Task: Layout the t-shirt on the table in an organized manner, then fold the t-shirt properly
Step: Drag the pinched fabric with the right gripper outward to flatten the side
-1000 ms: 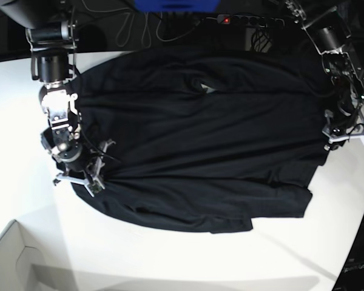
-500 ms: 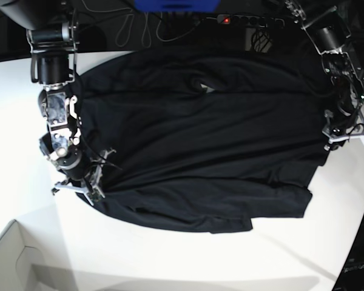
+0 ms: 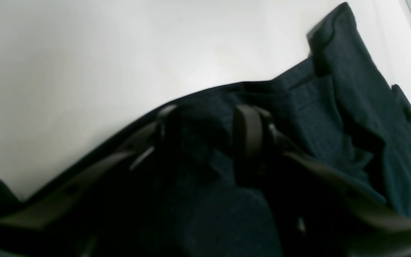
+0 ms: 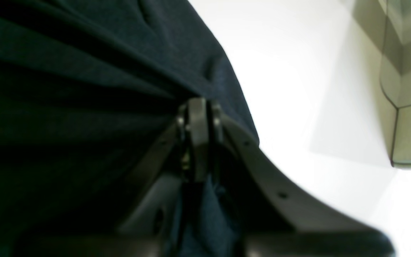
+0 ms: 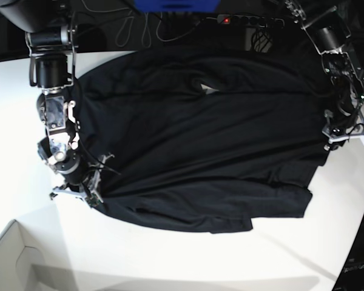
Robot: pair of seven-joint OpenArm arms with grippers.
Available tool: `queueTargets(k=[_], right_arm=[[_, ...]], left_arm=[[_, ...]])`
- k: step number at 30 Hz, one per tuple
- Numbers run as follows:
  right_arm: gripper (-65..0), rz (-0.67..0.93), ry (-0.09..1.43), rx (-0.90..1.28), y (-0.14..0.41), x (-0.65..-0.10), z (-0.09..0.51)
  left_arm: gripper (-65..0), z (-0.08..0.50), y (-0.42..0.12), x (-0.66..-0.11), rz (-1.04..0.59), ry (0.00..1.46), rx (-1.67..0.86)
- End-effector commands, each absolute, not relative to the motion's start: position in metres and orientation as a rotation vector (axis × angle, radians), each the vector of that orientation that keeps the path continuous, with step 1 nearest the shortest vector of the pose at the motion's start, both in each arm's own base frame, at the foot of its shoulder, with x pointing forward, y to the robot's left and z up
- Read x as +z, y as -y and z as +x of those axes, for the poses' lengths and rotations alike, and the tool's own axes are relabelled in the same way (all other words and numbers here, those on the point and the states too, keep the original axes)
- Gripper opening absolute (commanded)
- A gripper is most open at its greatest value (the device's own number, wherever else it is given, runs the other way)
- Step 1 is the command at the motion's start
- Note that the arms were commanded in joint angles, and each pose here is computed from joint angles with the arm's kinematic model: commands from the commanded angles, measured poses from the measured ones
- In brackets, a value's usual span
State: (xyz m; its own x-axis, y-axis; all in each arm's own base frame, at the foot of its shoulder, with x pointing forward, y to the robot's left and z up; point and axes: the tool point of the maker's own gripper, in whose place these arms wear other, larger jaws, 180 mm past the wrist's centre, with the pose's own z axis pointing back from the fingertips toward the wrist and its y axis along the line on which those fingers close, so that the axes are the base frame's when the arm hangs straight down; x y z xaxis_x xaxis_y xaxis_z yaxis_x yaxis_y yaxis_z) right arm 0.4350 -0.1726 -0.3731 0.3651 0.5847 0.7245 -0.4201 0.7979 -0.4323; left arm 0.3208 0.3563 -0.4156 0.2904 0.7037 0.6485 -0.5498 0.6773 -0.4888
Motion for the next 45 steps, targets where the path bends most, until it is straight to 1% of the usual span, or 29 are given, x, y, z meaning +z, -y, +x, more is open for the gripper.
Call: queueTargets(k=[1, 3, 6, 8, 15, 17, 18, 21, 23, 30, 35, 38, 45], right_arm=[[-58.5, -0.202, 1.068, 0.646, 0.175, -0.353, 0.446], [-52.4, -0.198, 1.057, 0.644, 0.176, -0.358, 0.443], [-46.4, -0.197, 1.057, 0.645, 0.176, -0.358, 0.442], [-45.4, -0.198, 1.058, 0.645, 0.176, -0.358, 0.443], [-45.5, -0.206, 1.057, 0.646, 0.18, -0.357, 0.443], [-47.3, -0.206, 1.059, 0.646, 0.18, -0.356, 0.444], [-49.8, -0.207, 1.06, 0.646, 0.18, -0.355, 0.445], [-60.5, -0.206, 1.063, 0.646, 0.179, -0.355, 0.445], [-64.2, -0.21, 1.069, 0.643, 0.18, -0.351, 0.449], [-63.9, -0.185, 1.008, 0.62, 0.186, -0.372, 0.451], [-63.9, -0.2, 1.034, 0.587, 0.196, -0.36, 0.459], [-63.8, -0.223, 1.076, 0.544, 0.208, -0.34, 0.471], [-63.4, -0.252, 1.095, 0.516, 0.223, -0.329, 0.472]], left_arm=[[-41.1, 0.327, -0.366, -0.402, -0.171, 1.007, 0.835], [-41.1, 0.327, -0.366, -0.402, -0.171, 1.007, 0.835], [-41.1, 0.327, -0.366, -0.402, -0.171, 1.007, 0.835], [-41.1, 0.327, -0.366, -0.402, -0.171, 1.007, 0.835], [-41.1, 0.327, -0.366, -0.402, -0.171, 1.007, 0.835], [-41.1, 0.327, -0.366, -0.402, -0.171, 1.007, 0.835], [-41.1, 0.327, -0.366, -0.402, -0.171, 1.007, 0.835], [-41.1, 0.327, -0.366, -0.402, -0.171, 1.006, 0.835], [-41.1, 0.327, -0.366, -0.402, -0.171, 1.006, 0.835], [-41.1, 0.327, -0.366, -0.402, -0.171, 1.006, 0.835], [-41.1, 0.324, -0.367, -0.404, -0.165, 1.001, 0.834], [-41.1, 0.323, -0.368, -0.403, -0.164, 1.002, 0.835], [-41.1, 0.321, -0.369, -0.405, -0.16, 0.998, 0.834]])
